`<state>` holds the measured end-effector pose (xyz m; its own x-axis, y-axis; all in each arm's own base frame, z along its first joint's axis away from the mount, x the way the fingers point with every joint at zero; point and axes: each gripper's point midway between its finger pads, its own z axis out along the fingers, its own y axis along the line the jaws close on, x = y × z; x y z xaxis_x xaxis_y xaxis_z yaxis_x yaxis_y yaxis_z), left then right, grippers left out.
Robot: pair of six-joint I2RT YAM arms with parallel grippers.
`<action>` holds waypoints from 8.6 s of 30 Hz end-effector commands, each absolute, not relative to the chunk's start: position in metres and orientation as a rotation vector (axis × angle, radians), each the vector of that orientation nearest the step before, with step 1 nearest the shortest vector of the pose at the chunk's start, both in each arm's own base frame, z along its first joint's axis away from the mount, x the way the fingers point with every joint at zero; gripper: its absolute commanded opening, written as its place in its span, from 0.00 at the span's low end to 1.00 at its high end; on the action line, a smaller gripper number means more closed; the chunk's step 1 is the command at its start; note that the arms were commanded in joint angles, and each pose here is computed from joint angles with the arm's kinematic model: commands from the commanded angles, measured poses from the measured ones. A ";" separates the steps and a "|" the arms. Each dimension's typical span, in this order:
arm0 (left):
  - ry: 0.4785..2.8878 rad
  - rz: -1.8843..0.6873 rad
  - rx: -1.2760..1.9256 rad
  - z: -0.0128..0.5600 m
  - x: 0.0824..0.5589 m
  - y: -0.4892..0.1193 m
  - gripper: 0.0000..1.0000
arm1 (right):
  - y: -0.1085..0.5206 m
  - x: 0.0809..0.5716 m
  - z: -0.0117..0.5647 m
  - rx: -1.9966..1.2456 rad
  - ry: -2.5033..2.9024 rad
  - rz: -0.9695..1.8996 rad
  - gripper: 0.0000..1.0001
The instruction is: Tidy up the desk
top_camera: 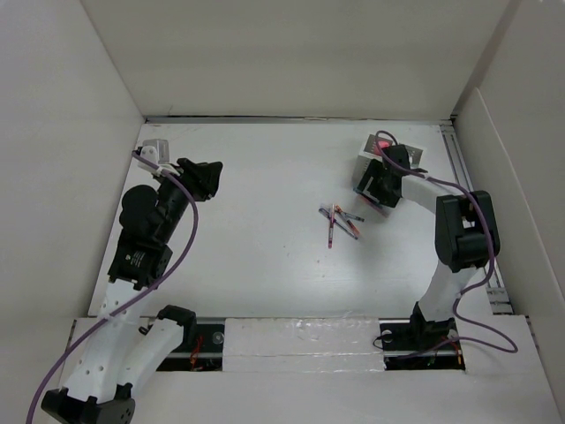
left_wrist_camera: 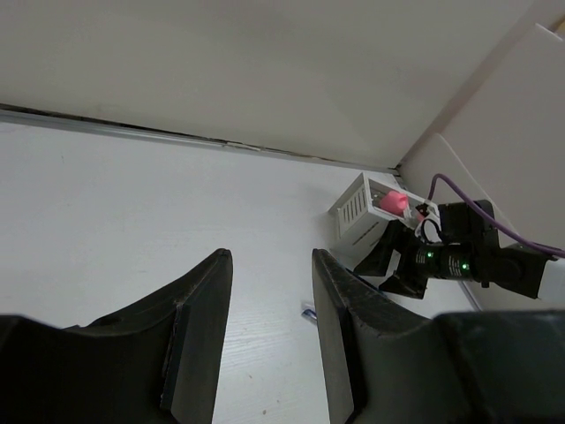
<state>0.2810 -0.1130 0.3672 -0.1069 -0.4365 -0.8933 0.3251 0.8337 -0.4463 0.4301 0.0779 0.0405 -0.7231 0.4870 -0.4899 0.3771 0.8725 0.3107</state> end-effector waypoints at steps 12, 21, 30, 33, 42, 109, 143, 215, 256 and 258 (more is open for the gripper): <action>1.475 -0.639 -0.088 0.387 0.273 -0.107 0.37 | 0.124 0.379 0.039 0.480 2.625 0.432 0.77; 1.469 -0.653 -0.081 0.388 0.271 -0.109 0.37 | 0.137 0.373 0.068 0.450 2.517 0.484 0.70; 1.462 -0.653 -0.081 0.390 0.269 -0.108 0.37 | 0.122 0.366 0.050 0.441 2.532 0.195 0.55; 1.464 -0.656 -0.080 0.389 0.269 -0.109 0.37 | 0.120 0.361 0.051 0.424 2.513 0.103 0.49; 1.455 -0.664 -0.074 0.391 0.266 -0.109 0.37 | 0.123 0.377 0.053 0.411 2.489 0.061 0.72; 1.468 -0.662 -0.073 0.388 0.270 -0.110 0.37 | 0.193 0.442 0.151 0.267 2.149 0.234 0.07; 1.462 -0.675 -0.066 0.389 0.266 -0.112 0.37 | -0.042 0.489 0.223 0.849 1.623 -0.189 0.10; 1.446 -0.653 -0.080 0.393 0.264 -0.106 0.37 | 0.130 0.428 0.055 0.427 2.440 0.266 0.79; 1.410 -0.670 -0.068 0.402 0.254 -0.106 0.37 | 0.173 0.370 0.081 0.322 2.434 0.224 0.76; 1.408 -0.668 -0.070 0.403 0.253 -0.105 0.37 | 0.169 0.367 0.082 0.357 2.426 0.241 0.76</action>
